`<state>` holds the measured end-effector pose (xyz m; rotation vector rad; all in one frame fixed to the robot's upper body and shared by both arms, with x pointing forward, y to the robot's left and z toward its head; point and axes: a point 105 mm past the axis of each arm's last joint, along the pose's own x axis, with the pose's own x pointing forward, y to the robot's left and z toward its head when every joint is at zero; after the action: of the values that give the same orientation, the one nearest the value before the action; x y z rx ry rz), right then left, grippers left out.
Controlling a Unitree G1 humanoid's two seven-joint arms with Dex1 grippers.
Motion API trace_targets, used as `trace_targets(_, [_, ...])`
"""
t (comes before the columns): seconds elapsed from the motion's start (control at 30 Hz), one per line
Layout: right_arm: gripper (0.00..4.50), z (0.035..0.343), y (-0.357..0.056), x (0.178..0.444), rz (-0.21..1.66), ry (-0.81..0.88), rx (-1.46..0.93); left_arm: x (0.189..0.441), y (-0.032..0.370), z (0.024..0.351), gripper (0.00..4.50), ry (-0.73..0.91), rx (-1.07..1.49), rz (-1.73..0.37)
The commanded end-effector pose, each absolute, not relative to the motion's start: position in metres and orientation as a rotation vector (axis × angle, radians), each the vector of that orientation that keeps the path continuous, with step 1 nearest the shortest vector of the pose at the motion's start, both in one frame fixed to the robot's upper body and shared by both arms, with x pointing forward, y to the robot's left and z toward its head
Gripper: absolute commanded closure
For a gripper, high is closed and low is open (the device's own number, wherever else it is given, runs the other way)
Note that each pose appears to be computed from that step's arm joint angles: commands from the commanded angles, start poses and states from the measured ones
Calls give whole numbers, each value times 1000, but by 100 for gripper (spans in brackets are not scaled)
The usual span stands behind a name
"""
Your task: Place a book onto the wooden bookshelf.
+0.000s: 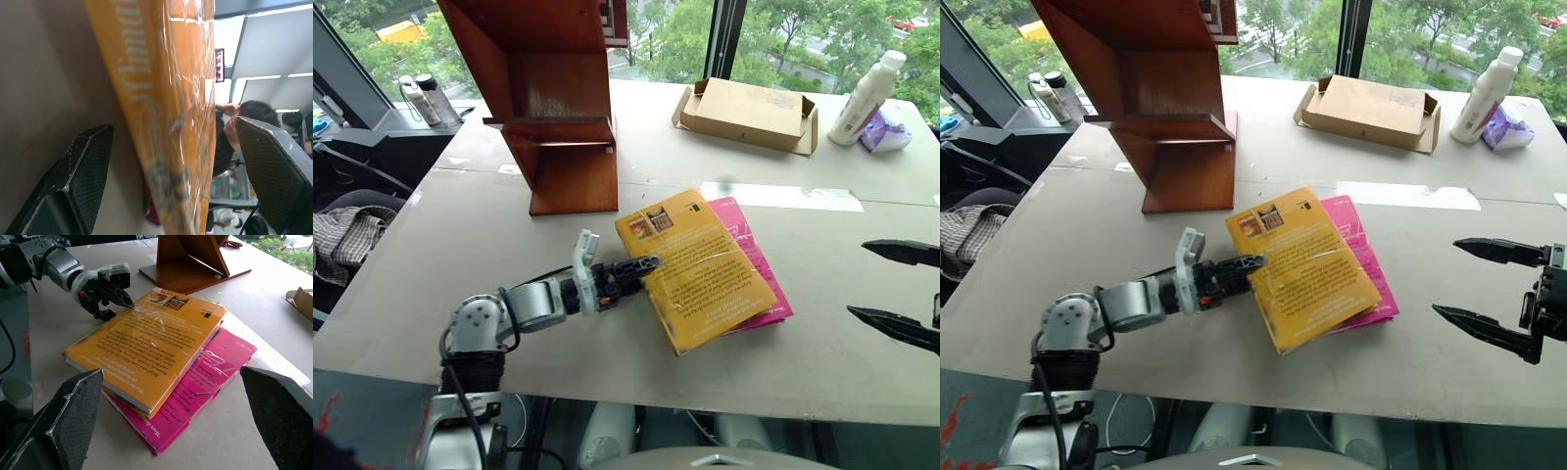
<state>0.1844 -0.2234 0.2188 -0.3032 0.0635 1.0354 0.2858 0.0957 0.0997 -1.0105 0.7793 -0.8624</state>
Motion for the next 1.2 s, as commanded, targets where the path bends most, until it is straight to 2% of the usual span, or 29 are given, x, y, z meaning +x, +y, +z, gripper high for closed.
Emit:
trace_targets(0.03, [1,227,-219,177,1023,44,-336,293,82,98,67,765,-1050,-867])
trace_targets(0.1, [0,227,-218,175,1017,48,-336,292,79,99,121,756,-1046,-892])
trace_targets(0.23, [0,226,-216,174,997,47,-335,291,87,107,313,726,-1068,-917])
trace_targets(0.27, [0,225,-216,175,992,45,-331,291,91,111,348,708,-1064,-925])
trace_targets(0.3, [0,223,-217,175,987,42,-328,291,94,118,360,681,-1051,-942])
trace_targets(0.4, [0,220,-216,177,982,31,-314,290,105,144,360,594,-1020,-996])
trace_targets(0.53, [0,221,-216,185,954,-16,-294,292,114,201,360,435,-850,-1106])
trace_targets(0.63, [0,224,-216,195,945,-62,-276,301,101,250,360,299,-643,-1161])
trace_targets(0.73, [0,225,-218,203,938,-90,-275,308,80,287,360,147,-301,-1148])
trace_targets(0.83, [0,229,-223,209,921,-120,-289,312,66,341,360,-98,-58,-1104])
trace_targets(0.93, [0,236,-230,217,895,-162,-299,308,51,376,360,-404,448,-980])
trace_targets(1.0, [0,238,-232,222,886,-186,-304,307,47,387,360,-552,737,-911])
trace_targets(1.13, [0,238,-240,240,859,-233,-308,307,50,410,360,-681,1071,-775])
trace_targets(1.17, [0,238,-239,244,854,-245,-311,310,54,411,360,-673,1143,-745])
trace_targets(1.2, [0,238,-239,249,853,-262,-308,320,65,410,360,-591,1215,-684])
